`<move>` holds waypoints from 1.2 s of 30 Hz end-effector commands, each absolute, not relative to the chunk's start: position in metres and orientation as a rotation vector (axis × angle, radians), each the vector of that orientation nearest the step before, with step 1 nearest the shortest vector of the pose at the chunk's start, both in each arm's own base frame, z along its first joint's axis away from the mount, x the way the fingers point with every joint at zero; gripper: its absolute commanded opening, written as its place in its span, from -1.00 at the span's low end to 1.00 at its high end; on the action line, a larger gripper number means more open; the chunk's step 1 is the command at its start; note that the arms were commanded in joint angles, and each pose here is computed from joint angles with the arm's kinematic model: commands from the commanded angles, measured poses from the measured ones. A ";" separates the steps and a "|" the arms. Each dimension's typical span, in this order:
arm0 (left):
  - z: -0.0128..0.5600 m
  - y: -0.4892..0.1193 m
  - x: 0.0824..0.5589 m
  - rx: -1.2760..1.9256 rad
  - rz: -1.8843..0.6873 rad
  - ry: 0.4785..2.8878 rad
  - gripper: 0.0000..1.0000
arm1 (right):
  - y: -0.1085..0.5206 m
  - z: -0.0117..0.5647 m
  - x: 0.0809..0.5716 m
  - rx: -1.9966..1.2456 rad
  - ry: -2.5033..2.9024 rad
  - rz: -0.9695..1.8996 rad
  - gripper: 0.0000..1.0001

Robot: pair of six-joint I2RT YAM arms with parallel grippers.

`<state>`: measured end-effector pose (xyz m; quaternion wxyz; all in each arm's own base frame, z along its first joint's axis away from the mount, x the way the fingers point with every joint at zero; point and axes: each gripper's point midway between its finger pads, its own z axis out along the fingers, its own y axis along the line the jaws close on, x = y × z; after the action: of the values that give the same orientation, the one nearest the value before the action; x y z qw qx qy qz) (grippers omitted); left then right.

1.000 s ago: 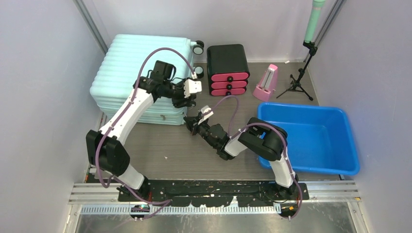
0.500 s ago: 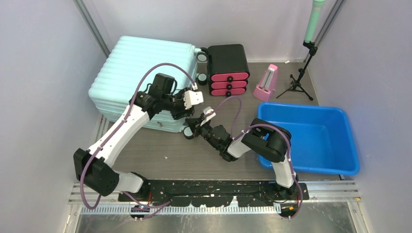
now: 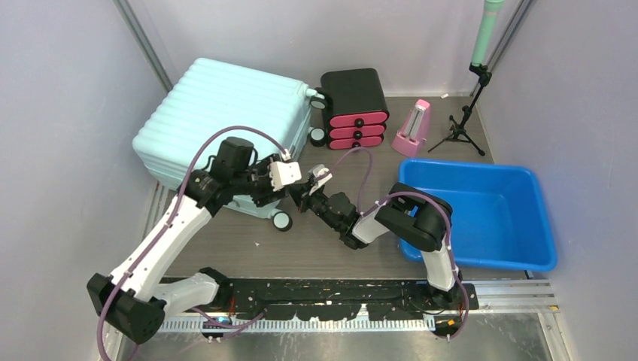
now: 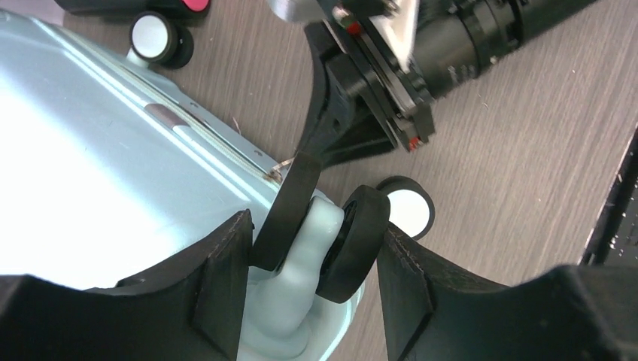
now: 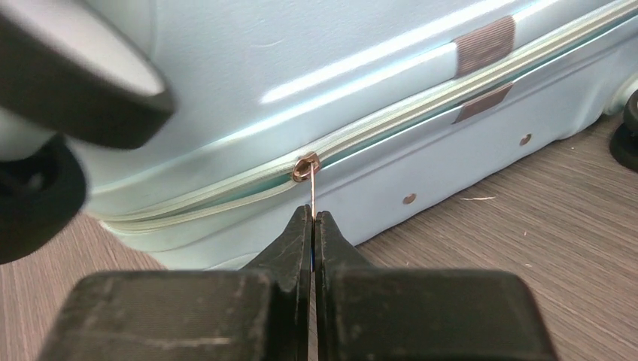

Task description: Open, take out, and arrange the luggage

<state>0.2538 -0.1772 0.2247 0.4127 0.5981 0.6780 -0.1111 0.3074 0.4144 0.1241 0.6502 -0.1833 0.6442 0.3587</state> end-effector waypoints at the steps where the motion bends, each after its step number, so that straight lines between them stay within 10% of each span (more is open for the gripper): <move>1: 0.235 -0.125 0.222 1.165 -0.193 1.971 -1.00 | 0.380 0.156 0.348 -0.265 1.413 0.678 -0.99; 11: 0.235 -0.078 0.216 0.837 0.009 2.013 -0.95 | 0.399 0.155 0.342 -0.317 1.437 0.716 -0.99; 18: 0.283 -0.079 0.199 0.305 -0.220 2.018 0.11 | 0.417 0.146 0.328 -0.409 1.441 0.687 -0.99; 25: 0.288 -0.059 0.186 -0.233 -0.311 2.054 0.04 | 0.425 0.143 0.319 -0.423 1.436 0.696 -0.99; 36: 0.286 -0.073 0.171 -0.803 -0.536 2.121 0.49 | 0.429 0.138 0.314 -0.422 1.426 0.711 -0.99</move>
<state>0.1721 -0.0625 0.2969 0.4492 -0.2127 0.8504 -0.1726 0.3124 0.4254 0.1192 0.6557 -0.2038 0.6591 0.3068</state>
